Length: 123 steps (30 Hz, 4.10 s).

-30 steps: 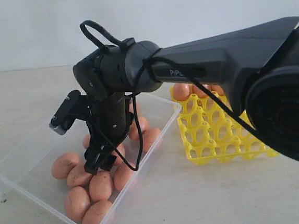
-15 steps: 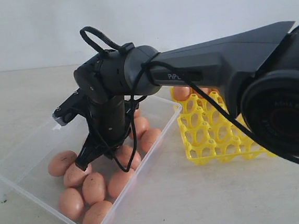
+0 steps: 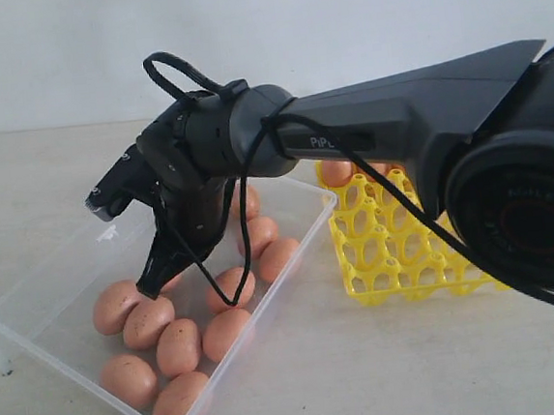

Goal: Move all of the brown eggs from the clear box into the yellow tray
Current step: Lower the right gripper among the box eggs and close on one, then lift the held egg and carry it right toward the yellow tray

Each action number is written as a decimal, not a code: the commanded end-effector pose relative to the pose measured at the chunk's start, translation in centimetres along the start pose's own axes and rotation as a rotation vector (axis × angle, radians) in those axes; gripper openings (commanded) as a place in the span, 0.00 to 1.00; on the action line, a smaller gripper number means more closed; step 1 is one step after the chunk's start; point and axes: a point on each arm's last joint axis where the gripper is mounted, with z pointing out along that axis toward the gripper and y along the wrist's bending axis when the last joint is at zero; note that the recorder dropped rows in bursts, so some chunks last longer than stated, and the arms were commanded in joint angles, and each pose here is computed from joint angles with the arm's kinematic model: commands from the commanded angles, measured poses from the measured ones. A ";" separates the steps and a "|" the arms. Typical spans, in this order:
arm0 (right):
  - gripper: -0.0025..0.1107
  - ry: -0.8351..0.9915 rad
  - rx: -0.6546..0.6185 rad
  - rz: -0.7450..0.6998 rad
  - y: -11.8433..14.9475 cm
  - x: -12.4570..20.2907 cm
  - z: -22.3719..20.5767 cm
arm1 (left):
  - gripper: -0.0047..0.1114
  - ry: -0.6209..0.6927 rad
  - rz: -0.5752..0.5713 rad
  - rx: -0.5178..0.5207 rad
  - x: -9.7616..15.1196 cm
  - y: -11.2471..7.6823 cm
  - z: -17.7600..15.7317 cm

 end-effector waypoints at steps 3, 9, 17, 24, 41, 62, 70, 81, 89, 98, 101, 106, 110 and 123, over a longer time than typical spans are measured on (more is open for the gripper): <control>0.35 0.019 0.052 -0.092 -0.9 -0.2 -0.6 | 0.00 0.000 0.007 0.005 -0.1 0.0 0.0; 0.50 0.076 0.050 -0.250 -0.8 0.2 -0.6 | 0.00 0.000 0.007 0.005 -0.1 0.0 0.0; 0.50 0.189 0.097 -0.475 -1.5 1.0 -0.8 | 0.00 0.000 0.007 0.005 -0.1 0.0 0.0; 0.50 0.115 0.121 -0.405 -1.6 0.3 -1.5 | 0.00 0.000 0.007 0.005 -0.1 0.0 0.0; 0.50 -0.138 -0.059 -0.487 -0.4 -2.6 -6.8 | 0.00 0.000 0.007 0.005 -0.1 0.0 0.0; 0.50 0.113 -0.072 0.082 -5.8 0.7 -5.5 | 0.00 -0.005 0.007 0.005 -0.1 0.0 0.0; 0.50 0.174 -0.140 -0.290 -4.2 1.1 -5.6 | 0.00 -0.005 0.007 0.005 -0.1 0.0 0.0; 0.50 0.076 -0.232 0.422 -3.0 -0.4 -5.6 | 0.00 -0.026 0.007 0.005 -0.3 0.0 0.0; 0.50 0.159 -0.353 0.619 -1.8 -0.3 -6.0 | 0.00 -0.183 0.006 0.006 -1.8 0.0 -0.2; 0.50 0.255 -0.340 0.554 -1.2 1.0 -2.1 | 0.00 -0.304 0.006 0.006 -2.8 0.0 -0.4; 0.50 0.272 -0.338 0.557 -1.0 1.4 -0.7 | 0.00 -0.302 0.006 0.006 -2.8 0.0 -0.4; 0.43 0.314 -0.346 0.561 -0.6 2.0 0.9 | 0.00 -0.257 0.006 0.006 -2.4 0.0 -0.3; 0.05 0.312 -0.348 0.543 -0.6 2.0 0.9 | 0.00 -0.208 0.006 0.006 -2.0 0.0 -0.2; 0.02 -0.325 -0.191 0.302 -5.6 -6.0 -18.3 | 0.00 -0.003 0.007 0.005 -0.1 0.0 0.0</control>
